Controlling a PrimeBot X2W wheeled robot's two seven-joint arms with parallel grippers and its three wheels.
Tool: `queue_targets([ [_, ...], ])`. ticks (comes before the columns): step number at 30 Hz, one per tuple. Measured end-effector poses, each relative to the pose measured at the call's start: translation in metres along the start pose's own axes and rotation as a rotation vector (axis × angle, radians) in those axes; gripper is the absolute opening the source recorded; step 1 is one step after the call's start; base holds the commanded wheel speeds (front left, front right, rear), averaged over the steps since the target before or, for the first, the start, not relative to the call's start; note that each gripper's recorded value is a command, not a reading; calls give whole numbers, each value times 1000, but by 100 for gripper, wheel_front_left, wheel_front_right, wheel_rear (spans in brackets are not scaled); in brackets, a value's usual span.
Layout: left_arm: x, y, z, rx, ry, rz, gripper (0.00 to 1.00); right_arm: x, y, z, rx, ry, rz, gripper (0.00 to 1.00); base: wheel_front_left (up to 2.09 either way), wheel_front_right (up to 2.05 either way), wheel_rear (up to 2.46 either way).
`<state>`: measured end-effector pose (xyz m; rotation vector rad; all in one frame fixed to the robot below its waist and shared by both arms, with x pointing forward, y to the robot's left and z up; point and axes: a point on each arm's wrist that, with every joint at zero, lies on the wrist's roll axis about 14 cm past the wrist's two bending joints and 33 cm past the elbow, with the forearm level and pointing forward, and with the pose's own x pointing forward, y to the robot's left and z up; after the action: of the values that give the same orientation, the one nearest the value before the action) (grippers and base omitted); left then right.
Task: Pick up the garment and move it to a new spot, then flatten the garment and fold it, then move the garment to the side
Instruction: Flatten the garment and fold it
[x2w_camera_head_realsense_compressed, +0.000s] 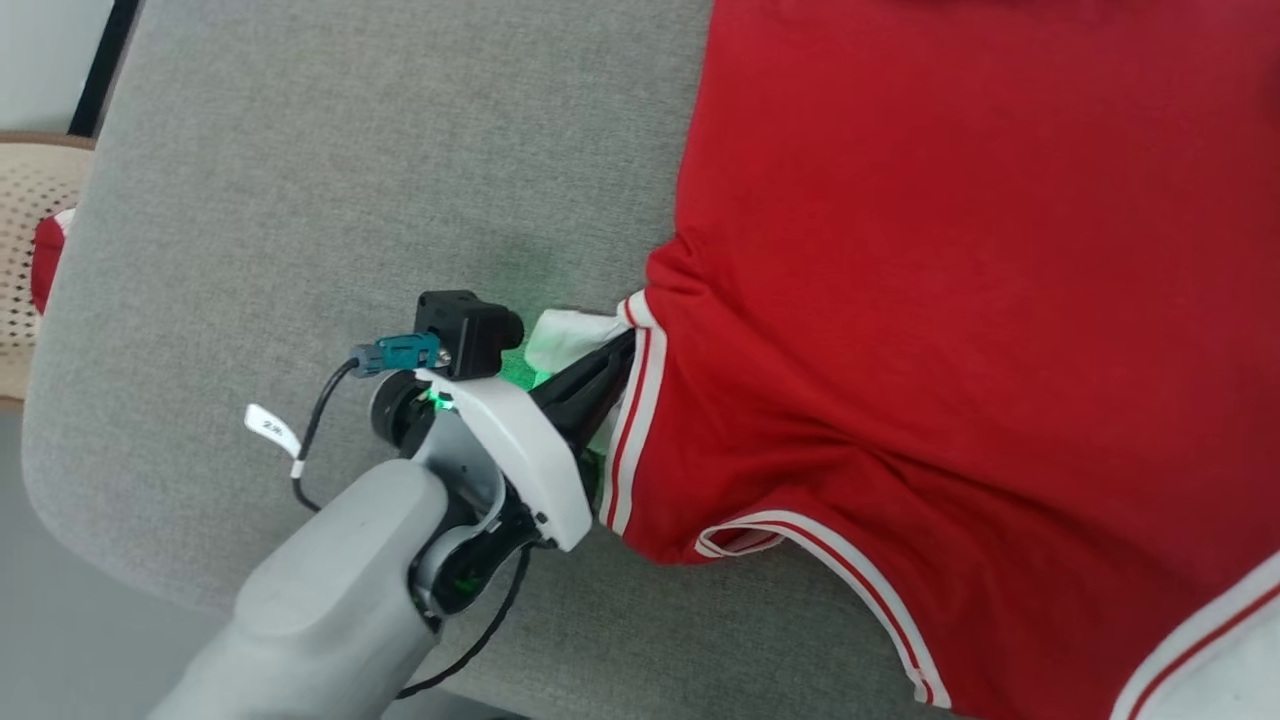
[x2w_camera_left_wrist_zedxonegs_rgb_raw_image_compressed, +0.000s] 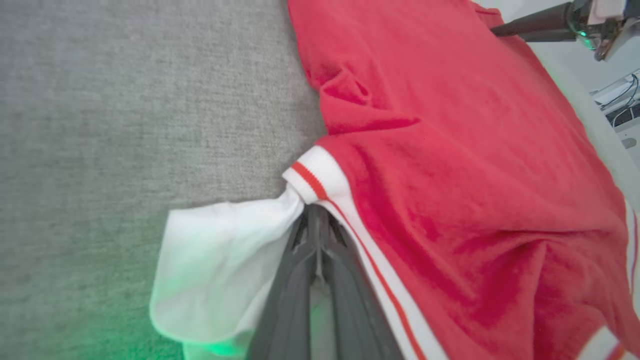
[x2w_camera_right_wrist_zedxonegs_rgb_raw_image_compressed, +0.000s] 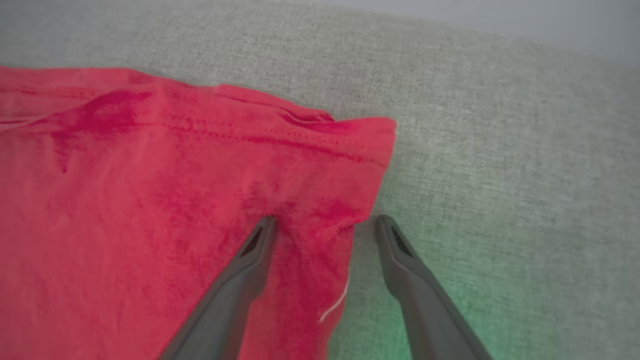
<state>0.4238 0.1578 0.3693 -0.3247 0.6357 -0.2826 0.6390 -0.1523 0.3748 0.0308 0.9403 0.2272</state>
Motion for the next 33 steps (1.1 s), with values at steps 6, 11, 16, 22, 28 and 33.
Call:
queue_targets([
  [6, 8, 6, 3, -13, -68, 13, 0, 18, 3, -8, 5, 73, -5, 0, 0, 0, 0],
  [11, 13, 10, 5, -13, -111, 16, 0, 21, -2, -9, -5, 78, -13, 0, 0, 0, 0],
  [16, 18, 15, 8, -21, -147, 22, 0, 6, -7, -11, -39, 64, -6, 0, 0, 0, 0],
  [22, 22, 20, 12, -29, -167, 26, 0, -20, -11, -29, -80, 69, 29, 0, 0, 0, 0],
  [28, 23, 22, 12, -34, -174, 19, 0, -55, -8, -65, -98, 101, 100, 0, 0, 0, 0],
  [33, 23, 22, 13, -43, -177, 10, 0, -90, -2, -106, -86, 163, 172, 0, 0, 0, 0],
])
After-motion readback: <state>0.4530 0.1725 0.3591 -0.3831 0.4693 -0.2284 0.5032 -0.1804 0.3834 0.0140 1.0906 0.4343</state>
